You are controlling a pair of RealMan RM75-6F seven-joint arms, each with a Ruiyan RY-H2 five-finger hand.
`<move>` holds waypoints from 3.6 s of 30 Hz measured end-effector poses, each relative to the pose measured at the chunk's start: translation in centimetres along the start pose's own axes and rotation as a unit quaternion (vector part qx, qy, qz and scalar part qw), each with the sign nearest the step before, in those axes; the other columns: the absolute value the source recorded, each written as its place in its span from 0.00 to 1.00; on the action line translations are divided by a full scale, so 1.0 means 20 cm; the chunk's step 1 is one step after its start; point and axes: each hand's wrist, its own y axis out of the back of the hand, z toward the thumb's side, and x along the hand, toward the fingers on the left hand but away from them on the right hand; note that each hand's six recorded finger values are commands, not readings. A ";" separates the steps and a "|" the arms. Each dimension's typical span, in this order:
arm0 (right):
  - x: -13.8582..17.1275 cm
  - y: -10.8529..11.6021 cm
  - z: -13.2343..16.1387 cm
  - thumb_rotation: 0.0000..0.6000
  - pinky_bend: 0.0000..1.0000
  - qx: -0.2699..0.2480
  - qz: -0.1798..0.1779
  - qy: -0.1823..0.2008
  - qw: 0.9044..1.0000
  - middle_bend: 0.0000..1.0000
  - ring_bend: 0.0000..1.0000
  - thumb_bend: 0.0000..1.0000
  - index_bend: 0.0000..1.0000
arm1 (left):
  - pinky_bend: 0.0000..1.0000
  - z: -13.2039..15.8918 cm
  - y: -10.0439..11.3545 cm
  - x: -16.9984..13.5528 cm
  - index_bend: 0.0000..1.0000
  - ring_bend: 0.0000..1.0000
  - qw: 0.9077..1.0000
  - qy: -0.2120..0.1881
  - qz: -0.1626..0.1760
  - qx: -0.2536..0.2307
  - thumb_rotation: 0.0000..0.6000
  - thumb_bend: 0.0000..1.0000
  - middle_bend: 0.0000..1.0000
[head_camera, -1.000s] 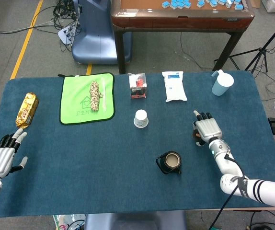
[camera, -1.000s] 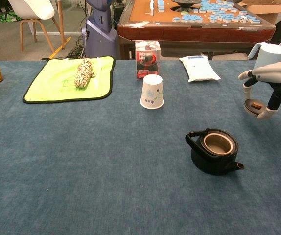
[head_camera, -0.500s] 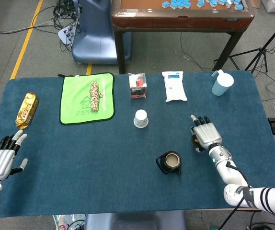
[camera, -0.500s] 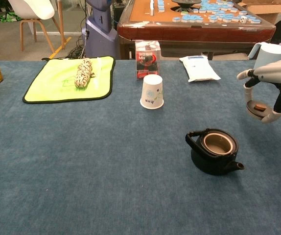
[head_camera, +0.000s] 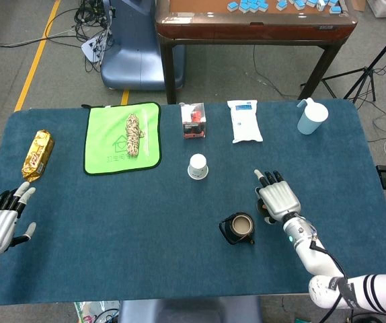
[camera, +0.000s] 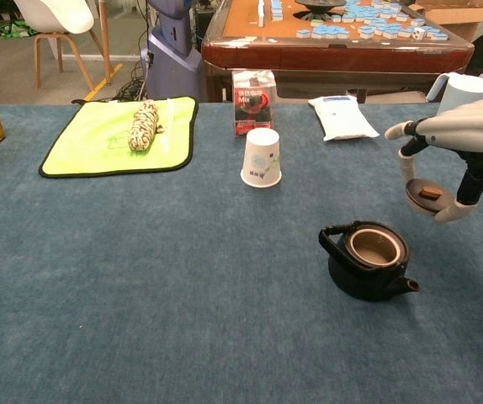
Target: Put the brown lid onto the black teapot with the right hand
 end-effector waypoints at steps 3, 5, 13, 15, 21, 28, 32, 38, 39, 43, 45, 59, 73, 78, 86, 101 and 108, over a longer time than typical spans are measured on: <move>0.02 0.00 0.04 1.00 0.00 0.005 -0.002 0.005 1.000 0.00 0.00 0.23 0.45 | 0.00 -0.01 0.01 0.00 0.00 0.00 1.000 0.002 0.001 -0.001 1.00 0.38 0.00; 0.03 -0.01 0.07 1.00 0.00 0.010 -0.003 0.008 1.000 0.00 0.00 0.23 0.45 | 0.00 -0.02 0.01 0.00 0.00 0.00 1.000 0.003 0.001 -0.001 1.00 0.38 0.00; 0.07 -0.01 0.17 1.00 0.00 0.023 -0.009 0.020 0.999 0.00 0.00 0.23 0.45 | 0.00 -0.06 0.01 -0.05 0.00 0.00 1.000 0.009 0.003 -0.001 1.00 0.38 0.00; 0.07 -0.01 0.19 1.00 0.00 0.026 -0.009 0.022 0.999 0.00 0.00 0.23 0.45 | 0.00 -0.08 0.01 -0.06 0.00 0.00 1.000 0.011 0.004 -0.001 1.00 0.38 0.00; 0.10 -0.02 0.27 1.00 0.00 0.036 -0.011 0.030 0.999 0.00 0.00 0.23 0.45 | 0.00 -0.12 0.00 -0.09 0.00 0.00 1.000 0.012 0.007 -0.005 1.00 0.38 0.00; 0.12 -0.04 0.31 1.00 0.00 0.042 -0.012 0.031 0.999 0.00 0.00 0.23 0.45 | 0.00 -0.15 -0.01 -0.12 0.00 0.00 1.000 0.013 0.008 -0.008 1.00 0.38 0.00; 0.11 -0.05 0.31 1.00 0.00 0.043 -0.010 0.030 0.999 0.00 0.00 0.23 0.45 | 0.00 -0.17 -0.01 -0.13 0.00 0.00 1.000 0.016 0.008 -0.009 1.00 0.38 0.00; 0.09 -0.06 0.31 1.00 0.00 0.039 -0.008 0.030 0.999 0.00 0.00 0.23 0.45 | 0.00 -0.17 -0.02 -0.14 0.00 0.00 1.000 0.016 0.010 -0.008 1.00 0.38 0.00; 0.09 -0.06 0.30 1.00 0.00 0.038 -0.008 0.030 0.999 0.00 0.00 0.23 0.45 | 0.00 -0.17 -0.02 -0.14 0.00 0.00 1.000 0.016 0.010 -0.009 1.00 0.38 0.00; 0.07 -0.07 0.30 1.00 0.00 0.038 -0.005 0.032 0.999 0.00 0.00 0.23 0.45 | 0.00 -0.17 -0.03 -0.14 0.00 0.00 1.000 0.017 0.007 -0.008 1.00 0.38 0.00; 0.07 -0.07 0.31 1.00 0.00 0.037 -0.005 0.032 0.999 0.00 0.00 0.23 0.45 | 0.00 -0.18 -0.03 -0.14 0.00 0.00 1.000 0.019 0.006 -0.008 1.00 0.38 0.00; 0.06 -0.05 0.32 1.00 0.00 0.036 -0.005 0.036 0.999 0.00 0.00 0.19 0.38 | 0.00 -0.20 -0.02 -0.14 0.00 0.00 1.000 0.023 0.009 -0.013 1.00 0.38 0.00; 0.07 -0.04 0.29 1.00 0.00 0.032 -0.010 0.032 0.999 0.00 0.00 0.19 0.26 | 0.00 -0.19 -0.01 -0.15 0.00 0.00 1.000 0.021 0.011 -0.010 1.00 0.38 0.00; 0.08 -0.04 0.28 1.00 0.00 0.029 -0.012 0.031 0.999 0.00 0.00 0.19 0.26 | 0.00 -0.19 -0.01 -0.15 0.00 0.00 1.000 0.021 0.012 -0.009 1.00 0.38 0.00; 0.10 -0.01 0.26 1.00 0.00 0.016 -0.024 0.031 0.999 0.00 0.00 0.19 0.26 | 0.00 -0.19 -0.02 -0.15 0.00 0.00 1.000 0.025 0.010 -0.008 1.00 0.38 0.00; 0.19 -0.05 0.21 1.00 0.00 0.007 -0.016 0.036 0.999 0.00 0.00 0.21 0.31 | 0.00 -0.17 -0.02 -0.16 0.00 0.00 1.000 0.025 0.014 -0.004 1.00 0.39 0.00; 0.21 -0.09 0.20 1.00 0.00 0.006 -0.005 0.038 0.999 0.00 0.00 0.21 0.32 | 0.00 -0.15 -0.01 -0.17 0.00 0.00 0.999 0.026 0.018 0.001 1.00 0.38 0.00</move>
